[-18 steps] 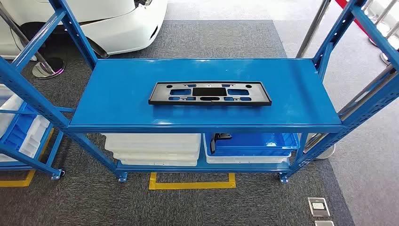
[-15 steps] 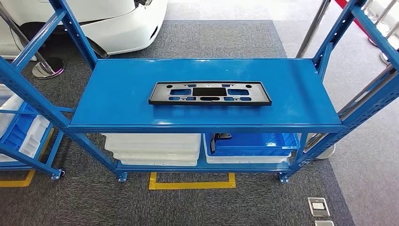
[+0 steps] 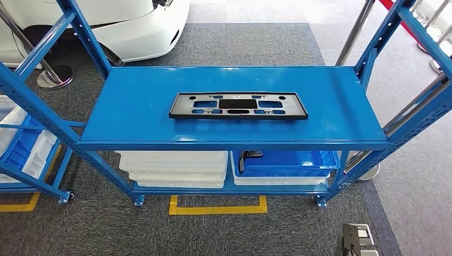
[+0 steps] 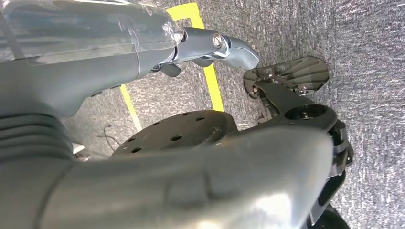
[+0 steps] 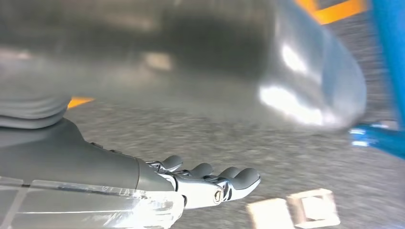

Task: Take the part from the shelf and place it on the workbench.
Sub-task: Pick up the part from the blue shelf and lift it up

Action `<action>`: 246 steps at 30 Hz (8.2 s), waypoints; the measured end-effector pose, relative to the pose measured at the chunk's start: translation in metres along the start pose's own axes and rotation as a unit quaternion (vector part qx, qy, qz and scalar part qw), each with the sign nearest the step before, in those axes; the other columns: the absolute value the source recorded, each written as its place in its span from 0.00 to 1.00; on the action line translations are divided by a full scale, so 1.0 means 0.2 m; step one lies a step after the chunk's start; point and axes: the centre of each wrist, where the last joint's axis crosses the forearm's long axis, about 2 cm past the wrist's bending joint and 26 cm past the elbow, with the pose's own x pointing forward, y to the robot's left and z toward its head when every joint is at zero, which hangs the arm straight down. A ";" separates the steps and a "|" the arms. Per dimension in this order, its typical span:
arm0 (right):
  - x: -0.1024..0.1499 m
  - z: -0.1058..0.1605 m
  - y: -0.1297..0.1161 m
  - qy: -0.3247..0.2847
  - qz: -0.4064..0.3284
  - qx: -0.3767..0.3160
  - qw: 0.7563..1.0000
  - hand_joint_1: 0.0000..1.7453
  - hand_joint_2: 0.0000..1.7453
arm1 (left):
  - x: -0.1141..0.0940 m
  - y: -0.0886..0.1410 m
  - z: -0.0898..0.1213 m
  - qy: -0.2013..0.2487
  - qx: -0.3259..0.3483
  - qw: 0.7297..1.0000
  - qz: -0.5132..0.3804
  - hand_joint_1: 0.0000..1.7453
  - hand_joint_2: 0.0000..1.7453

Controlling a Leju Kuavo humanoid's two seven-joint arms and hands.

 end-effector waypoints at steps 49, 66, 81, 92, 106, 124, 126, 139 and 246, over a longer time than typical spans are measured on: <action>1.07 0.82 0.97 -0.311 -0.060 0.655 0.686 0.00 0.00 | 0.14 0.01 0.00 -0.032 -0.004 0.997 -0.076 0.00 0.00; 1.71 0.94 0.46 -0.507 0.186 0.163 0.826 0.00 1.00 | 0.04 -0.02 0.00 -0.014 -0.001 0.999 -0.047 0.00 0.00; 1.86 0.77 0.39 -0.516 0.442 0.003 0.734 0.00 1.00 | 0.13 -0.07 0.00 -0.013 -0.005 0.998 -0.066 0.00 0.00; 1.88 0.59 0.46 -0.504 0.503 0.011 0.702 0.00 1.00 | 0.19 -0.09 0.00 -0.023 -0.010 0.996 -0.081 0.00 0.00; 1.86 0.49 0.54 -0.482 0.528 0.034 0.699 0.00 1.00 | 0.24 -0.10 0.00 -0.029 -0.009 0.994 -0.104 0.00 0.00; 1.91 0.49 0.55 -0.467 0.556 -0.021 0.687 0.00 1.00 | 0.27 -0.10 0.00 -0.024 -0.013 0.992 -0.120 0.00 0.00; 1.92 0.49 0.55 -0.467 0.558 -0.022 0.686 0.00 1.00 | 0.27 -0.10 0.00 -0.024 -0.013 0.992 -0.120 0.00 0.00; 1.94 0.47 0.54 -0.468 0.571 -0.038 0.674 0.00 1.00 | 0.27 -0.10 0.00 -0.031 -0.012 0.991 -0.133 0.00 0.00; 1.41 1.17 0.96 -0.582 0.242 0.188 0.753 0.00 0.00 | 0.23 -0.10 0.00 -0.038 -0.012 0.988 -0.152 0.00 0.00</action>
